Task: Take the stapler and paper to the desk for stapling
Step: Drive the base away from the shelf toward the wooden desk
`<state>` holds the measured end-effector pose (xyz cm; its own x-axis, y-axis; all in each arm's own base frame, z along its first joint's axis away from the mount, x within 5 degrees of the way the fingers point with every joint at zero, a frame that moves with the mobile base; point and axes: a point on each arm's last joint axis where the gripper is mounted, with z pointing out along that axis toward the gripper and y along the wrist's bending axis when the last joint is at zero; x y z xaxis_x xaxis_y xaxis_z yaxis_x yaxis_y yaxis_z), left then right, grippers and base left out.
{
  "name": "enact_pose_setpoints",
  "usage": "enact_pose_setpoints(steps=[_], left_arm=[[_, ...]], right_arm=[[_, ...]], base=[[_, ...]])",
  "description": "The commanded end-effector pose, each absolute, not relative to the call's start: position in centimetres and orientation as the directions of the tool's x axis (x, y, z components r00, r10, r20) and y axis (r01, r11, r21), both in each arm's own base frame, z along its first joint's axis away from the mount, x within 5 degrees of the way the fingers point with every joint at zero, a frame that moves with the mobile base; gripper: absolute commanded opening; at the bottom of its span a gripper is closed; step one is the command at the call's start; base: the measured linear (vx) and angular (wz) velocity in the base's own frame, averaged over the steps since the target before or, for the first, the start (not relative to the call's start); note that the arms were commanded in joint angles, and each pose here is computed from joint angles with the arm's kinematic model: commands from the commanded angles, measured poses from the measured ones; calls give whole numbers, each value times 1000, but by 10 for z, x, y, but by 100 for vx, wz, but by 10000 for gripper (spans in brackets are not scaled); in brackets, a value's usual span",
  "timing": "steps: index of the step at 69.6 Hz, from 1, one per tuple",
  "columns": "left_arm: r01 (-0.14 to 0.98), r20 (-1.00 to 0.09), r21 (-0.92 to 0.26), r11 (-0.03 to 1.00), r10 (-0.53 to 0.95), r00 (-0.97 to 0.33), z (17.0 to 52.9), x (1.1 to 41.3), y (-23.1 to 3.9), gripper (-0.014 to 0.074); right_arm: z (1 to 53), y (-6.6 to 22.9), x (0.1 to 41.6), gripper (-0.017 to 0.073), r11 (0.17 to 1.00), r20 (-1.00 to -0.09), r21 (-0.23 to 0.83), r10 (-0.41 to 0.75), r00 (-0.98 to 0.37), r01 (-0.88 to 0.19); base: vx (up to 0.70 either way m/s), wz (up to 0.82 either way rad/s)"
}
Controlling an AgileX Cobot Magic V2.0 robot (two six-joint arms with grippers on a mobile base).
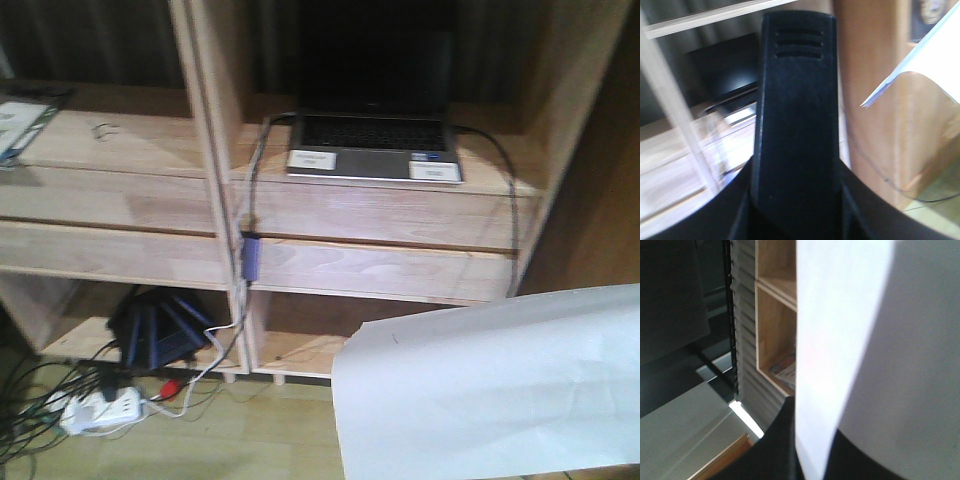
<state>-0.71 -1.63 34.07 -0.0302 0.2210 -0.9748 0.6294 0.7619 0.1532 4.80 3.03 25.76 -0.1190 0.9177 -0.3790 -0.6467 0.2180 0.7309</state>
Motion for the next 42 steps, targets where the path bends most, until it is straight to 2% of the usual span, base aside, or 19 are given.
enact_pose_setpoints(steps=[1,42], left_arm=[[607,-989,142,782,133,61,360,-6,-16,-7],[607,-989,142,782,133,61,360,-6,-16,-7]], right_arm=[[270,31,45,-2,201,-378,687,920,-107,-698],[270,31,45,-2,201,-378,687,920,-107,-699]], base=[[-5,54],[-3,59]])
